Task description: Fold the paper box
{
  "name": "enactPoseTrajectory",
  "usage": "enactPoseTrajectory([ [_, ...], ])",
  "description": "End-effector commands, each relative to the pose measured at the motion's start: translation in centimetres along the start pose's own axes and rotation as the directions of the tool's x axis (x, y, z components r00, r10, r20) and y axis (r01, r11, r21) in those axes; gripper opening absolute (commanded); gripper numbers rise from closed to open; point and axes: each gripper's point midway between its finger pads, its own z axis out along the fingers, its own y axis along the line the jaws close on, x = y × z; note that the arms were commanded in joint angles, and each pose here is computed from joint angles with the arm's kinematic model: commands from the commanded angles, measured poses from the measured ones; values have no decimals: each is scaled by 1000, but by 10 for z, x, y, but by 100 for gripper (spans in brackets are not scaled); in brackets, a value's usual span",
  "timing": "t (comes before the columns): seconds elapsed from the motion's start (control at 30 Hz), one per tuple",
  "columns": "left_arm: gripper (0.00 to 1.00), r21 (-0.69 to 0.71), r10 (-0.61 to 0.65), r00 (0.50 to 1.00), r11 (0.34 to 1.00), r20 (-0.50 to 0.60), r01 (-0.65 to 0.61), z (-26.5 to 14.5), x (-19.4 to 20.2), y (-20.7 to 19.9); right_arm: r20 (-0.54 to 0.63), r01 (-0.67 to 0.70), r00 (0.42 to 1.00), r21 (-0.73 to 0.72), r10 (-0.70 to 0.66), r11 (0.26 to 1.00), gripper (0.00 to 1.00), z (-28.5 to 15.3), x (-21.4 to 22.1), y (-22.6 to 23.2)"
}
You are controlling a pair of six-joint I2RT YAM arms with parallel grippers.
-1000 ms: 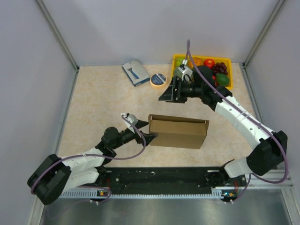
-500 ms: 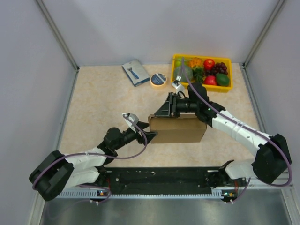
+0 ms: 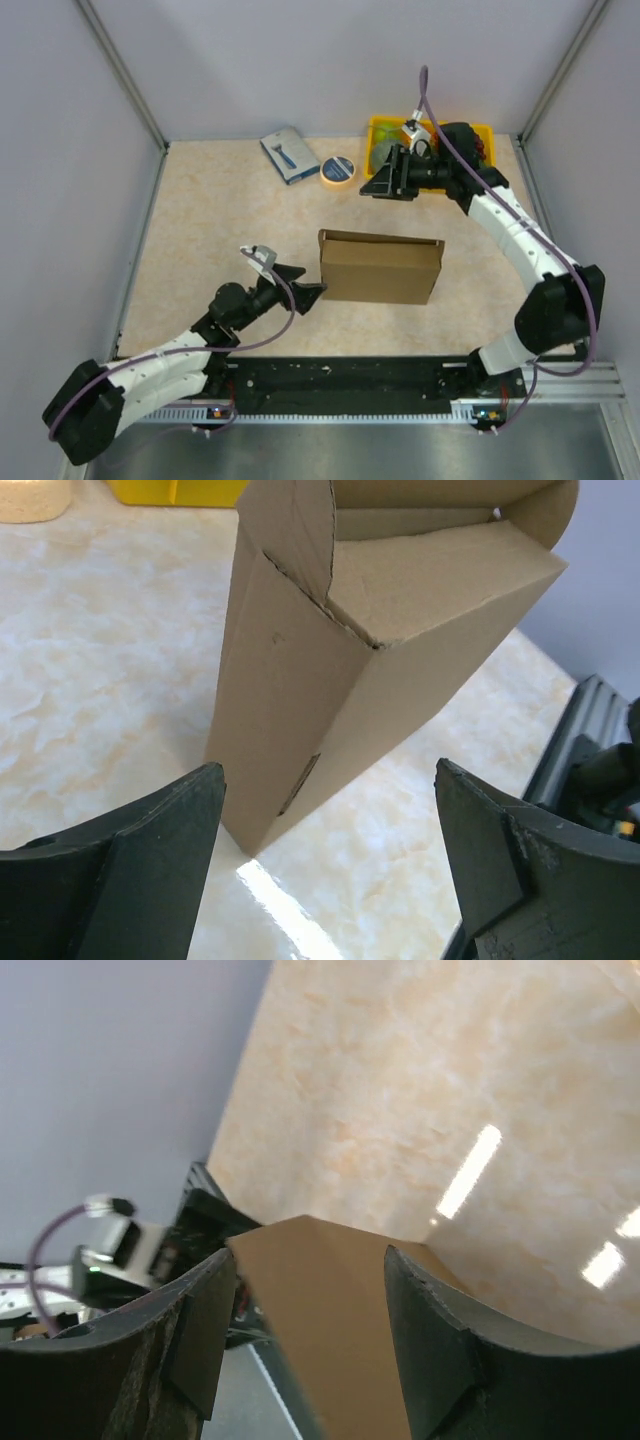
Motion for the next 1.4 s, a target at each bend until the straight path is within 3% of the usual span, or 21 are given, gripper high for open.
enactPoseTrajectory([
  [0.0,85,-32,-172,981,985,-95,170,-25,22,-9,-93,32,995,118,-21,992,61,-4,15,-66],
  [0.03,74,-11,-185,975,983,-122,185,-30,27,-15,-96,14,995,131,-1,991,60,-4,15,-75],
  [0.07,71,21,-197,974,979,-113,201,-35,21,-24,-123,-12,992,136,29,991,56,-6,19,-81],
  [0.13,60,53,-217,965,973,-146,226,-40,31,-39,-157,-18,987,122,37,992,37,-5,17,-96],
  [0.2,51,87,-210,963,970,-166,227,-41,35,-59,-177,-19,983,138,44,990,28,-3,21,-106],
  [0.23,41,53,-200,968,976,-151,210,-37,34,-57,-188,-24,981,123,47,992,20,-1,24,-104],
  [0.27,36,35,-183,969,981,-163,191,-30,34,-60,-196,-14,980,117,37,993,16,0,26,-104],
  [0.3,33,58,-162,967,983,-196,176,-29,39,-75,-216,5,976,144,26,990,13,3,33,-105],
  [0.33,30,-14,-124,968,992,-219,124,-20,52,-66,-225,35,974,170,4,985,13,4,35,-106],
  [0.4,27,11,-80,969,996,-234,85,-5,47,-90,-263,142,962,228,-79,963,8,4,42,-106],
  [0.43,25,-54,-38,954,998,-297,23,3,67,-81,-267,181,957,247,-113,952,7,3,42,-107],
  [0.5,23,-84,-27,955,996,-295,3,26,55,-94,-285,304,934,320,-214,898,0,-1,41,-114],
  [0.53,22,-114,-4,941,993,-339,-37,34,69,-88,-289,356,920,331,-265,874,0,-5,38,-112],
  [0.6,22,-134,18,948,989,-318,-64,52,56,-94,-329,458,875,327,-355,827,0,-7,39,-118],
  [0.77,23,-194,109,939,964,-327,-180,76,58,-83,-316,539,818,129,-480,833,0,1,48,-79],
  [0.97,23,-276,167,938,927,-305,-255,88,42,-66,-367,498,779,-134,-509,857,0,10,117,-32],
  [1.17,22,-317,165,945,914,-282,-254,96,26,-46,-395,424,773,-260,-496,867,0,8,154,-12],
  [1.23,22,-289,173,942,922,-286,-257,100,26,-50,-371,456,781,-210,-502,865,0,10,143,-14],
  [1.27,23,-280,175,941,925,-289,-258,99,28,-51,-376,472,798,-100,-472,876,0,12,131,-27],
  [1.33,25,-265,168,942,932,-290,-248,95,30,-52,-327,489,832,48,-449,871,10,12,95,-33],
  [1.37,28,-245,167,938,938,-303,-246,93,32,-55,-295,439,878,182,-377,880,13,9,78,-45],
])
